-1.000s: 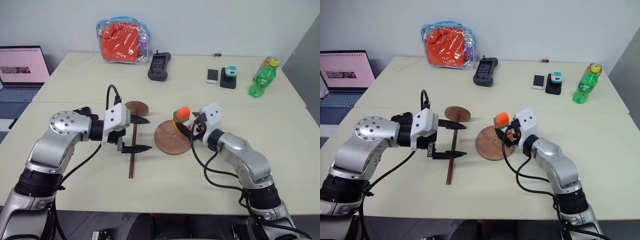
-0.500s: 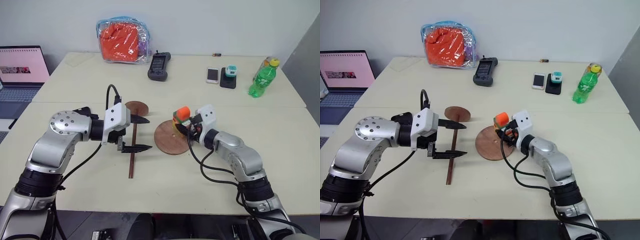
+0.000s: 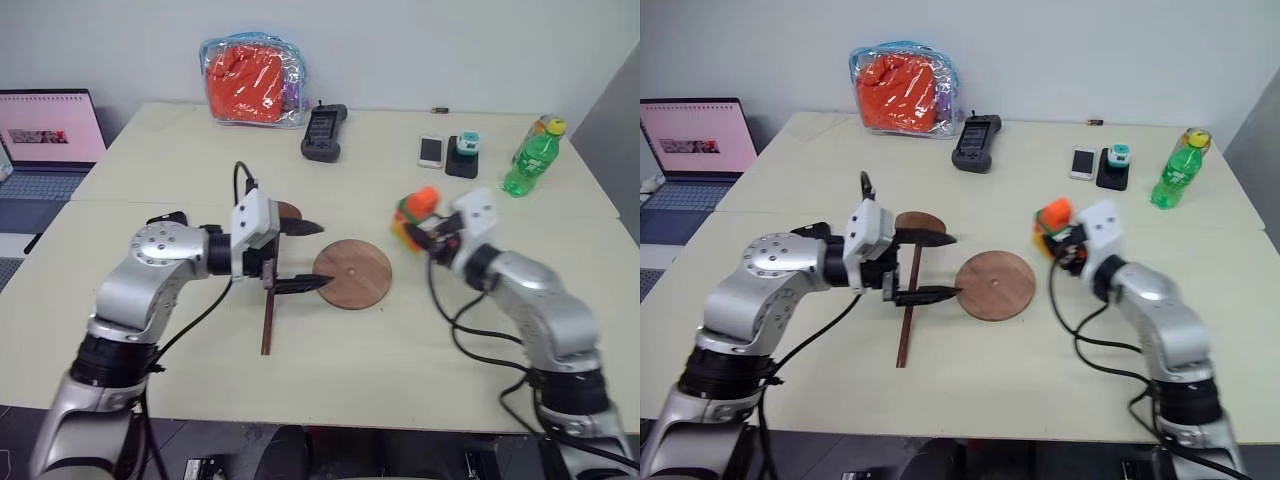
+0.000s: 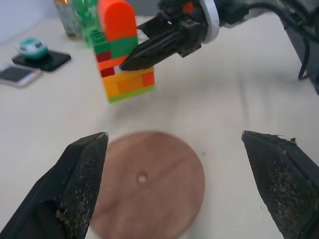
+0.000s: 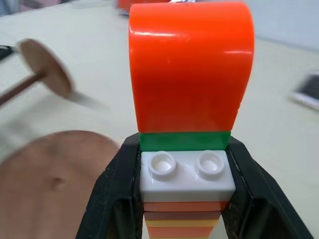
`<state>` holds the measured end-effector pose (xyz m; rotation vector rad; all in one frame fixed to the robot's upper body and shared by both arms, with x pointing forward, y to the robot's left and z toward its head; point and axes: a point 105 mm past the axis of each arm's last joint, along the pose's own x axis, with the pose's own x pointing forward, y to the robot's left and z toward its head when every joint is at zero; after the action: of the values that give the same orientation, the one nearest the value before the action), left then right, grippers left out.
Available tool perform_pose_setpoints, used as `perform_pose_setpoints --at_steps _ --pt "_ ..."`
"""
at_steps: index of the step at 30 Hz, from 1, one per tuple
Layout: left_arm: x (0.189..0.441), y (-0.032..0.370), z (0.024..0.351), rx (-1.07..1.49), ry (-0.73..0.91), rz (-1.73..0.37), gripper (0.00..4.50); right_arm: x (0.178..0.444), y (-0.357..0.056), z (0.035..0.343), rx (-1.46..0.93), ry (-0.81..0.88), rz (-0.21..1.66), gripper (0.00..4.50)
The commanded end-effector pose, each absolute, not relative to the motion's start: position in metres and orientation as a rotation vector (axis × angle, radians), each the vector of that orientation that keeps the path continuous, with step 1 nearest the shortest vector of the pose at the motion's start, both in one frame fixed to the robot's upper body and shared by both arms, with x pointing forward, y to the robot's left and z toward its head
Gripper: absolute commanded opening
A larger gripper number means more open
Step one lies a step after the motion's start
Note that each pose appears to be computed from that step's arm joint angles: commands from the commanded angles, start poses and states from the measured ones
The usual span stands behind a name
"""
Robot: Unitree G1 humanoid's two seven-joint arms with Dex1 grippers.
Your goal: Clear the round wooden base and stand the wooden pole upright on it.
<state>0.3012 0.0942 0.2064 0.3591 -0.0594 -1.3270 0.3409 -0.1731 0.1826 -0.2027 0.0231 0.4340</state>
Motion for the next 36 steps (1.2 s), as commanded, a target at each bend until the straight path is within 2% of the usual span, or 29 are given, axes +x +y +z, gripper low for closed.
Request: perform_pose_setpoints --at_steps 1,4,7,12,19,21,22,26,30,31,36 --pt "0.301 0.062 0.218 0.366 -0.14 -1.365 4.5 0.329 -0.232 0.191 -0.266 0.001 0.233 1.52" --pt "0.303 0.036 0.216 0.378 -0.161 -1.401 4.5 0.32 -0.274 0.18 -0.275 0.015 0.093 1.52" --pt "0.308 0.013 0.217 0.362 -0.171 -1.418 4.5 0.313 -0.299 0.163 -0.254 0.024 0.012 1.52" --pt "0.315 -0.006 0.216 0.376 -0.155 -1.429 4.5 0.312 -0.302 0.153 -0.219 0.021 0.003 1.52" --pt "0.316 -0.01 0.213 0.377 -0.142 -1.427 4.5 0.309 -0.306 0.146 -0.142 0.029 -0.026 1.52" --pt "0.316 -0.008 0.211 0.385 -0.136 -1.423 4.5 0.308 -0.307 0.146 -0.133 0.031 -0.029 2.23" --pt "0.316 -0.007 0.209 0.39 -0.132 -1.417 4.5 0.307 -0.307 0.147 -0.131 0.03 -0.027 2.35" --pt "0.318 -0.006 0.207 0.386 -0.114 -1.398 4.5 0.307 -0.305 0.151 -0.131 0.025 -0.012 3.44" --pt "0.323 -0.001 0.21 0.378 -0.095 -1.369 4.5 0.305 -0.301 0.158 -0.137 0.011 0.009 4.31" --pt "0.325 0.001 0.211 0.371 -0.089 -1.358 4.5 0.305 -0.3 0.16 -0.139 0.007 0.009 4.45" --pt "0.334 0.019 0.226 0.36 -0.105 -1.284 4.5 0.298 -0.304 0.177 -0.19 -0.031 -0.021 4.45"
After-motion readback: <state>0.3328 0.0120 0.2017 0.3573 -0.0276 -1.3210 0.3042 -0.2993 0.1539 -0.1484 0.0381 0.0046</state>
